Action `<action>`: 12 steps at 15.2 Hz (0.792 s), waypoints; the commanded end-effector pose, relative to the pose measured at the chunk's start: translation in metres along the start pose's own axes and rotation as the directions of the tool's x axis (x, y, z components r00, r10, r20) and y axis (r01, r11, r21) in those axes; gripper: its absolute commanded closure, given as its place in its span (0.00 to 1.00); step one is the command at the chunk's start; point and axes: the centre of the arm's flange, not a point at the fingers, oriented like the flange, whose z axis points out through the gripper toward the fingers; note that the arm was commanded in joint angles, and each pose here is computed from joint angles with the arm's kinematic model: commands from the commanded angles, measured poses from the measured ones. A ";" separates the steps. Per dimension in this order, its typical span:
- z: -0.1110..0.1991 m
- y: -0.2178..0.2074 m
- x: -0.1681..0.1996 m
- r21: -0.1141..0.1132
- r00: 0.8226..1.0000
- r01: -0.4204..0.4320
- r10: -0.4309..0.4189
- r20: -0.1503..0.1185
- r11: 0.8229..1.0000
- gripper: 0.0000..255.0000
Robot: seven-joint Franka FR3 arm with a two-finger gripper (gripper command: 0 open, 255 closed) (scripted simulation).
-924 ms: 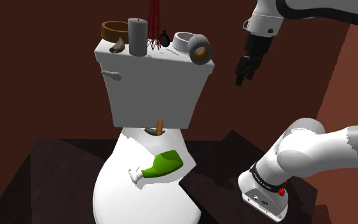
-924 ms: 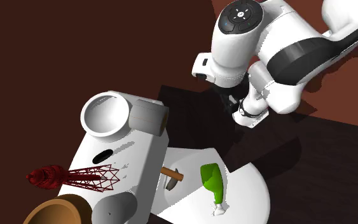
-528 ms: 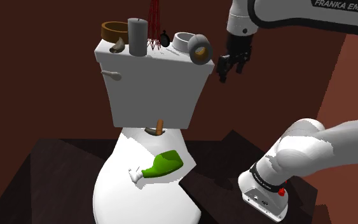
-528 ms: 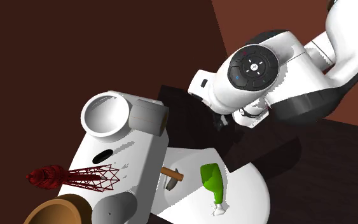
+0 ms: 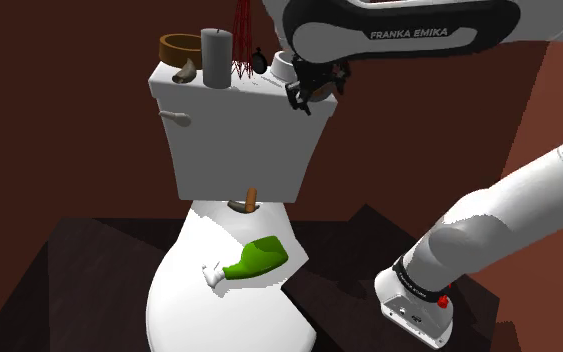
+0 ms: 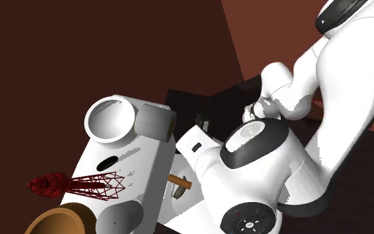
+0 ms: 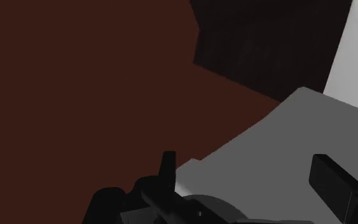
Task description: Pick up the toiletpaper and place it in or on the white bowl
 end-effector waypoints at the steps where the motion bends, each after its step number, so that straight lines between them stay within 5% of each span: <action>1: -0.004 -0.032 0.020 -0.109 0.996 -0.089 0.086 -0.032 0.990 0.00; 3: -0.006 -0.059 0.042 -0.213 0.986 -0.167 0.156 -0.065 0.963 0.00; 6: -0.004 -0.096 0.079 -0.354 0.960 -0.278 0.249 -0.126 0.893 0.00; 12: 0.025 -0.084 0.079 -0.354 0.960 -0.278 0.249 -0.126 0.893 0.00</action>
